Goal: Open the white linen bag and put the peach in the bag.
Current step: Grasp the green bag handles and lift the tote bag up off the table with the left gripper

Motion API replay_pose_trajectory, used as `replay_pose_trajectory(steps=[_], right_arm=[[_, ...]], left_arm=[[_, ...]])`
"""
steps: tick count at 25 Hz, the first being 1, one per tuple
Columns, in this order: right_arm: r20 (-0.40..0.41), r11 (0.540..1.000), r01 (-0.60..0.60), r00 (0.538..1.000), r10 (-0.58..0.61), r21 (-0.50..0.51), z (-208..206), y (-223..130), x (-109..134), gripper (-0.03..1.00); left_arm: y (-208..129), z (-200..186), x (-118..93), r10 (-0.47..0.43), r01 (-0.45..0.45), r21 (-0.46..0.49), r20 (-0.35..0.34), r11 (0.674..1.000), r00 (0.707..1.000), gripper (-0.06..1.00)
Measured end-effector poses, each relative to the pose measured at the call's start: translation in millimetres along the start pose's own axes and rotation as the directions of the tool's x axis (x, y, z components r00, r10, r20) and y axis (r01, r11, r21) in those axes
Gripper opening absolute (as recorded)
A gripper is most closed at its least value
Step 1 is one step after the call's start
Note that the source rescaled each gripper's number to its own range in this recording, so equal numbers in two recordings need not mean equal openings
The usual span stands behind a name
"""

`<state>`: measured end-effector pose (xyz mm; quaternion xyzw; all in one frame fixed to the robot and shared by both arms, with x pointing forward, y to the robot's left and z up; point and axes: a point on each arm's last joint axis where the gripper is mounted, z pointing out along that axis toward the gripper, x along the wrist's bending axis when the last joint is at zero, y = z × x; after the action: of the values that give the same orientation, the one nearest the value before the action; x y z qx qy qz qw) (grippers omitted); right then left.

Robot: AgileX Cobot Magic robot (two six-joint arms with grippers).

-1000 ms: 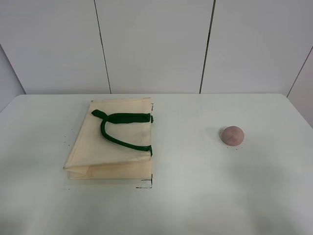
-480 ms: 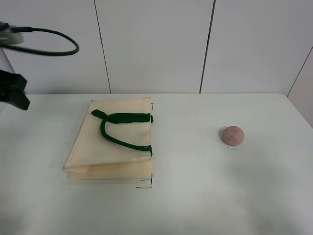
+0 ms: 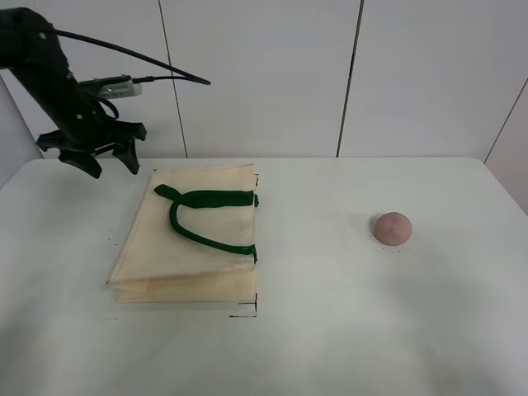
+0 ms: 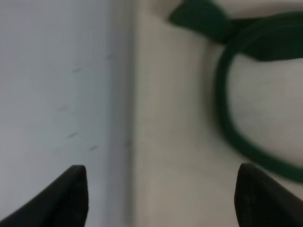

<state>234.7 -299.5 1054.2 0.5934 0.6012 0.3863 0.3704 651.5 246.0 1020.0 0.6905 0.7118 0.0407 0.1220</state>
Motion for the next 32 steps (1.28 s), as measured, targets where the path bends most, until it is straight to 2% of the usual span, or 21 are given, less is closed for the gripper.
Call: replay_pose_trajectory(steps=[4,8,12,19,26,28,29,30,32], right_arm=[[0.0,1.0,0.0,1.0,0.0,0.0,0.0,0.0,0.0,1.0],[0.0,1.0,0.0,1.0,0.0,0.0,0.0,0.0,0.0,1.0],[0.0,1.0,0.0,1.0,0.0,0.0,0.0,0.0,0.0,1.0],[0.0,1.0,0.0,1.0,0.0,0.0,0.0,0.0,0.0,1.0],[0.0,1.0,0.0,1.0,0.0,0.0,0.0,0.0,0.0,1.0],[0.0,1.0,0.0,1.0,0.0,0.0,0.0,0.0,0.0,1.0],[0.0,1.0,0.0,1.0,0.0,0.0,0.0,0.0,0.0,1.0],[0.0,1.0,0.0,1.0,0.0,0.0,0.0,0.0,0.0,1.0],[0.0,1.0,0.0,1.0,0.0,0.0,0.0,0.0,0.0,1.0]], left_arm=[[6.8,29.8,-26.6,-0.017,0.017,0.019,0.013,1.0,1.0,1.0],[4.3,61.9,-38.5,-0.025,0.025,0.067,0.005,0.997,1.0,1.0],[2.6,88.8,-48.6,-0.005,0.005,0.076,0.003,0.997,1.0,1.0],[-0.1,125.8,-43.7,0.0,0.007,0.104,-0.066,0.995,0.998,1.0],[-1.3,143.0,-42.1,-0.004,0.012,0.11,-0.068,0.994,0.998,0.99],[-1.7,144.4,-42.2,-0.008,0.015,0.113,-0.065,0.994,0.998,0.93],[-2.1,145.5,-42.5,-0.012,0.019,0.116,-0.062,0.993,0.998,0.85],[-2.2,145.9,-43.0,-0.019,0.026,0.117,-0.057,0.993,0.998,0.76],[-2.4,145.7,-45.6,-0.018,0.024,0.117,-0.052,0.993,0.999,0.47]])
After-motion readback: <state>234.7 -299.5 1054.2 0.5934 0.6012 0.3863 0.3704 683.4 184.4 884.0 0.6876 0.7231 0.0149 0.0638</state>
